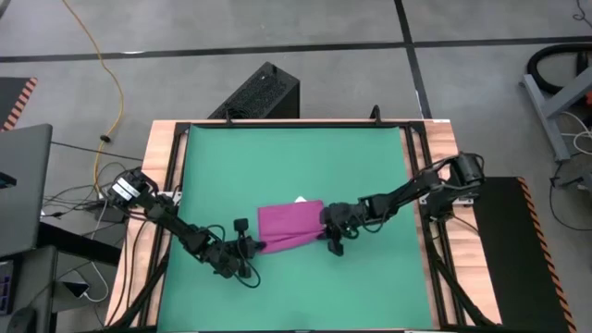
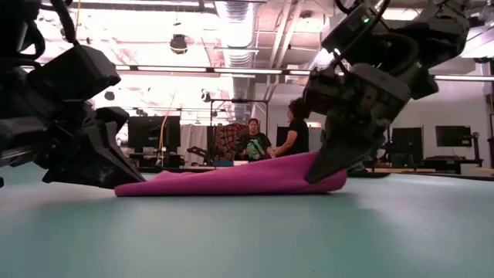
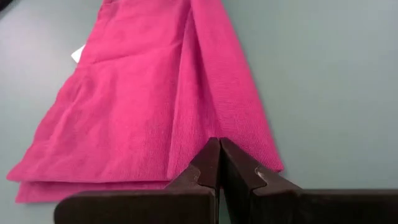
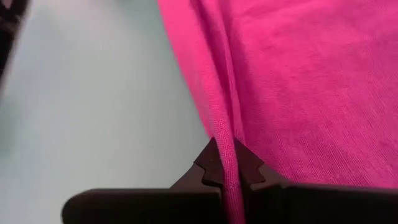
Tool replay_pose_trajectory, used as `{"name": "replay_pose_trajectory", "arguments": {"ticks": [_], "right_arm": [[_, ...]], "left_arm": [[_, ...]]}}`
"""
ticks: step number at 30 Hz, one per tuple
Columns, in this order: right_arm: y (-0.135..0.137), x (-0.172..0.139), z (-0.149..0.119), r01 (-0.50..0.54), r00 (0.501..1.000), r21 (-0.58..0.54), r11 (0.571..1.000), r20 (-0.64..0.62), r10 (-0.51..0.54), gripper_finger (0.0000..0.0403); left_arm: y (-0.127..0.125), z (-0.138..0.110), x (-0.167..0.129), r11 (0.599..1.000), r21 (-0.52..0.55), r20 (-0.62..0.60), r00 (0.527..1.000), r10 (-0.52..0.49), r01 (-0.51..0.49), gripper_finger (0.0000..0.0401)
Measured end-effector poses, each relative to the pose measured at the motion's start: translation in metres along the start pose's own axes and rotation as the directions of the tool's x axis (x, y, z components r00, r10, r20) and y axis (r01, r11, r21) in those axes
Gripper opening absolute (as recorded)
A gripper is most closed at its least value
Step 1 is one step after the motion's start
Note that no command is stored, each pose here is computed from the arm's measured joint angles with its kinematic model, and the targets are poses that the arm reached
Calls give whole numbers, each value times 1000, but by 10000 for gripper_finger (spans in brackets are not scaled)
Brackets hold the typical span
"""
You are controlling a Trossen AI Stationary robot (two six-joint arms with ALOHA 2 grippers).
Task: Roll towel
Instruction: Roll the violet towel
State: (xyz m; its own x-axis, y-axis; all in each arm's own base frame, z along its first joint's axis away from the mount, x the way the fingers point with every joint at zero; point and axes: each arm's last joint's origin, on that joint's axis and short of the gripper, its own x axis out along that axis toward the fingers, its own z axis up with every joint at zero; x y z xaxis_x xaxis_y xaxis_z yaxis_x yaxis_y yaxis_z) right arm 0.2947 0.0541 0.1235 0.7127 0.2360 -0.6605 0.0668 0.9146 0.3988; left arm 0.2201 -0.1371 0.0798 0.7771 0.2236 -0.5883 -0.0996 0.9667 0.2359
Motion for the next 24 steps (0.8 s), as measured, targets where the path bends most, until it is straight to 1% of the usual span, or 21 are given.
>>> {"name": "replay_pose_trajectory", "arguments": {"ticks": [4,9,13,18,20,24], "right_arm": [[-6,-2,5,-67,998,122,990,-8,69,16],[-15,-4,10,-58,998,310,949,3,60,22],[-15,-4,13,-72,997,336,939,29,66,17],[-13,-5,17,-111,994,380,918,59,96,16],[-15,-5,17,-113,993,413,904,59,98,16],[-19,-6,19,-108,994,481,870,62,90,16]], "left_arm": [[1,2,1,1000,-13,6,1000,-24,24,0],[-1,5,2,996,-25,16,996,-90,90,0],[-2,8,4,985,-63,12,987,-157,158,0],[-2,8,3,979,-91,8,983,-183,183,0],[-2,8,3,978,-94,10,982,-186,186,0],[-3,11,1,964,-110,12,970,-242,242,0]]}}
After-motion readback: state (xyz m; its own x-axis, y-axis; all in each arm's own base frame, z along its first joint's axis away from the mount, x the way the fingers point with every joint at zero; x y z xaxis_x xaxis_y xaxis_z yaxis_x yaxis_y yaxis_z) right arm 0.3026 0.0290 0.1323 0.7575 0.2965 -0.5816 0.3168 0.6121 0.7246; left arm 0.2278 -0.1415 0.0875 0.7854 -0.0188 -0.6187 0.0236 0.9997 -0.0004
